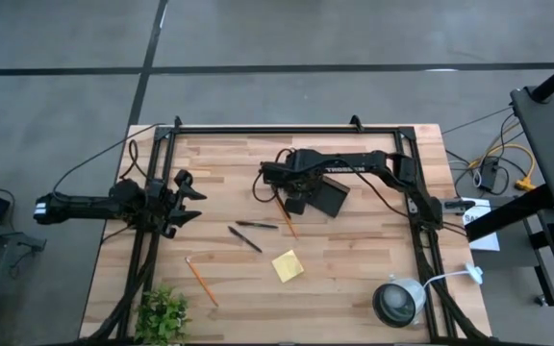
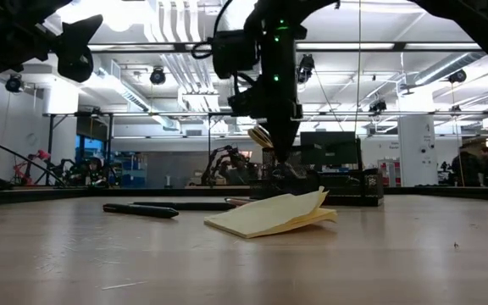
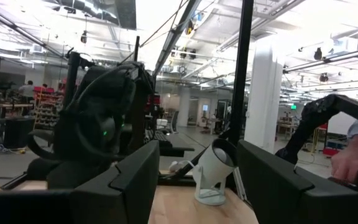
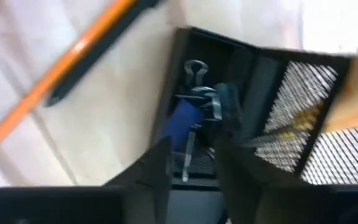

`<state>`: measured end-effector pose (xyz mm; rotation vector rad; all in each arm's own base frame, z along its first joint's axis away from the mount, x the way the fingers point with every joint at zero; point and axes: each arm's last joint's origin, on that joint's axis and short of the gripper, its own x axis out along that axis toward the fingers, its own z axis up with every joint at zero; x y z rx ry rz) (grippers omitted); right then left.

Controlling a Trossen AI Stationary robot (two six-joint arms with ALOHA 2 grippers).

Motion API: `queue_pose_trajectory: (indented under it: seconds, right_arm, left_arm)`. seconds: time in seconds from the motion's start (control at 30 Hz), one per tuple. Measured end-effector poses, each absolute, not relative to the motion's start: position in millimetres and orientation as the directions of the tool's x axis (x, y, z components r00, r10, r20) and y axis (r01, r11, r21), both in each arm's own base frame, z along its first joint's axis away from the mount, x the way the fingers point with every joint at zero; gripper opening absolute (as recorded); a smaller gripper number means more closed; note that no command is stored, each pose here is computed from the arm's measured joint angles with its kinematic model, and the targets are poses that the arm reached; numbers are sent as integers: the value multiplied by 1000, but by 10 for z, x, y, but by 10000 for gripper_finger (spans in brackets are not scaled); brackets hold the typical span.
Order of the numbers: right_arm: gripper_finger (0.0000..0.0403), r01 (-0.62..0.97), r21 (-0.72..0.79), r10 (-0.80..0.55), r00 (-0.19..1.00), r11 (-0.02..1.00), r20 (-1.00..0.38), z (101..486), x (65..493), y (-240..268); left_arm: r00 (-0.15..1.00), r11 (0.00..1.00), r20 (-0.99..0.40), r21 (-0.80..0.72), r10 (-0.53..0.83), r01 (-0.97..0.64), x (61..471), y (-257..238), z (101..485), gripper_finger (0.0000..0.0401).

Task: Pick and place office supplies into organizer
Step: Put the black binder clip into the black desk organizer, then put the middle black pen into the black desk organizer

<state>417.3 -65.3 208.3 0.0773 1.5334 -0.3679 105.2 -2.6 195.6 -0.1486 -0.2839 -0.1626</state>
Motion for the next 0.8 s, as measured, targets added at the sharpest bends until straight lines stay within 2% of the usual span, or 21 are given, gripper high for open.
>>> queue_pose_trajectory:
  seconds: [0.07, 0.2, 0.33, 0.5, 0.8]
  right_arm:
    - [142, 181, -147, -157, 37, 972, -987, 2114, 4221, -576]
    - [172, -162, -32, -1, 185, 986, -983, 2191, 4368, -263]
    - [179, -358, -81, 32, 299, 930, -954, 2215, 4484, 31]
    - [175, -284, -73, 34, 355, 956, -934, 2057, 4616, 120]
    - [162, -84, 9, 36, 328, 996, -944, 1683, 4752, 150]
  left_arm:
    - [947, 976, 291, -122, -138, 180, 1051, -26, 1957, 201]
    - [947, 976, 291, -122, -138, 180, 1051, -26, 1957, 201]
    - [947, 976, 291, -122, -138, 180, 1051, -26, 1957, 201]
    - [947, 976, 290, -123, -138, 180, 1051, -26, 1956, 201]
    - [947, 976, 291, -122, -138, 180, 1051, -26, 1957, 201]
